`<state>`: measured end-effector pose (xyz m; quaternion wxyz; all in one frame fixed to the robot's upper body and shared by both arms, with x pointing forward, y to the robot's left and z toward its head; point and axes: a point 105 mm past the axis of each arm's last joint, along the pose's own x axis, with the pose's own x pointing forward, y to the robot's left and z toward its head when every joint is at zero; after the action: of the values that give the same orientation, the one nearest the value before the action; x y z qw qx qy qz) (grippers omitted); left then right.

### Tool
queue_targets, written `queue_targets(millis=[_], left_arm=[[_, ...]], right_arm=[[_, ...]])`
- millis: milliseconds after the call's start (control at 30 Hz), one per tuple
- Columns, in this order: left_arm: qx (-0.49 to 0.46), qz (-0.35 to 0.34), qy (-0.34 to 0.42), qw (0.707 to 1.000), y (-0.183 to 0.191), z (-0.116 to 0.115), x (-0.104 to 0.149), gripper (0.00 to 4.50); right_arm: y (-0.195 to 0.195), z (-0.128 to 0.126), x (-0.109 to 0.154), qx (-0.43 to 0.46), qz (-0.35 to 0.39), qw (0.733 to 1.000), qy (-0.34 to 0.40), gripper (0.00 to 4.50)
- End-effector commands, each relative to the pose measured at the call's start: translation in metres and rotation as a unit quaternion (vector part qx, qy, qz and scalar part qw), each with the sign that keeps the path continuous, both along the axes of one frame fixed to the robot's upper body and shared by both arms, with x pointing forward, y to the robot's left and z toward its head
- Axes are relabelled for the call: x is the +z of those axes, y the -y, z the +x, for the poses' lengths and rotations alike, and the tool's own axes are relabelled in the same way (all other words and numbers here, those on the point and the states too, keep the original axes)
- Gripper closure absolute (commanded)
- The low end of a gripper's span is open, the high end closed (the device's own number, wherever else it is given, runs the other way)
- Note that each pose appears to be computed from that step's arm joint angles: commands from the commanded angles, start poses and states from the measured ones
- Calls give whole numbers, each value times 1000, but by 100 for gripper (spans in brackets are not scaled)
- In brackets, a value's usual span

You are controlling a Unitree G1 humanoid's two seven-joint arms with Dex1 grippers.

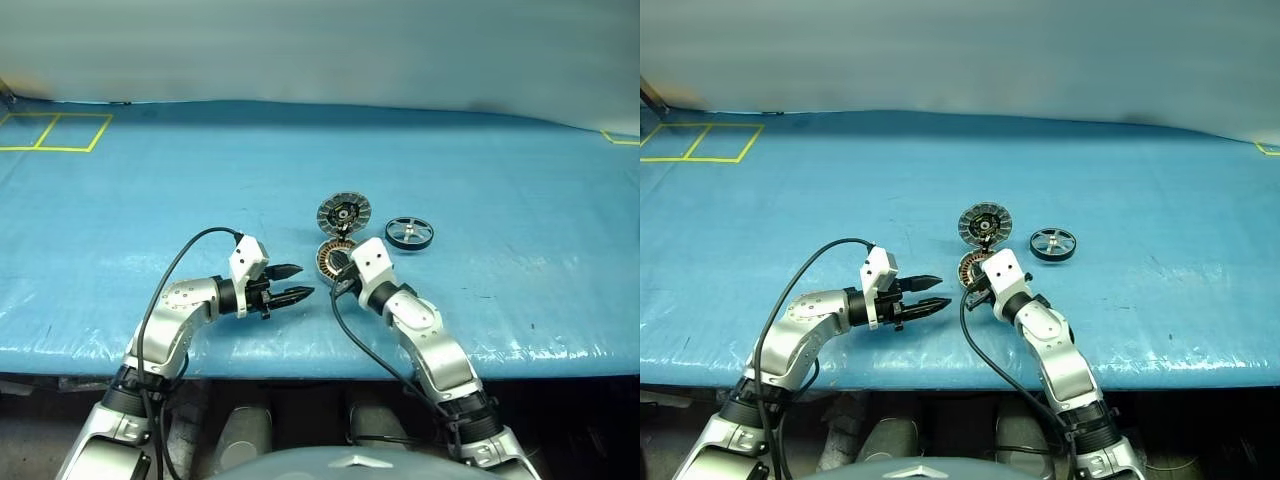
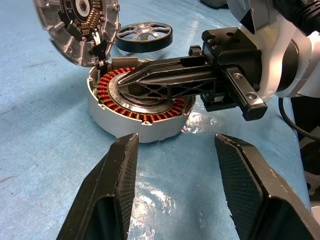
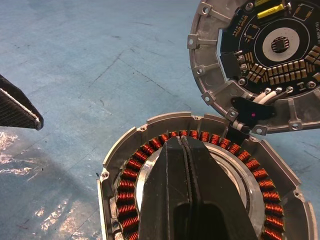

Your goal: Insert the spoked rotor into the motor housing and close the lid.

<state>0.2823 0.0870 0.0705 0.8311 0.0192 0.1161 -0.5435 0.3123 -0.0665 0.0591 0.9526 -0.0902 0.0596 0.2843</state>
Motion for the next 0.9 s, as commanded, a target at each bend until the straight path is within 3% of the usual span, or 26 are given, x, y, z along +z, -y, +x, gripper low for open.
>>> queue_targets(millis=[33, 167, 300, 433, 667, 767, 900], left_arm=[[-8, 1, 20, 1000, 1, 1, 8, 190], [-13, -5, 26, 1000, 3, -1, 11, 190], [-14, -8, 34, 999, 9, 0, 12, 190], [-22, -28, 41, 999, 16, -2, 20, 190], [-29, -51, 60, 996, 28, 0, 30, 190], [-28, -58, 60, 996, 31, -1, 31, 190], [-30, -68, 56, 996, 36, -3, 33, 190]], right_arm=[[1, 0, 11, -4, 31, 999, 5, 448], [11, 0, 34, -17, 65, 997, 37, 448], [41, 6, 63, -80, 22, 991, 105, 448], [74, 14, 84, -123, -62, 981, 136, 448], [107, 42, 100, -105, -223, 959, 140, 448], [107, 51, 100, -59, -265, 954, 128, 386], [105, 55, 93, 5, -291, 953, 82, 255]])
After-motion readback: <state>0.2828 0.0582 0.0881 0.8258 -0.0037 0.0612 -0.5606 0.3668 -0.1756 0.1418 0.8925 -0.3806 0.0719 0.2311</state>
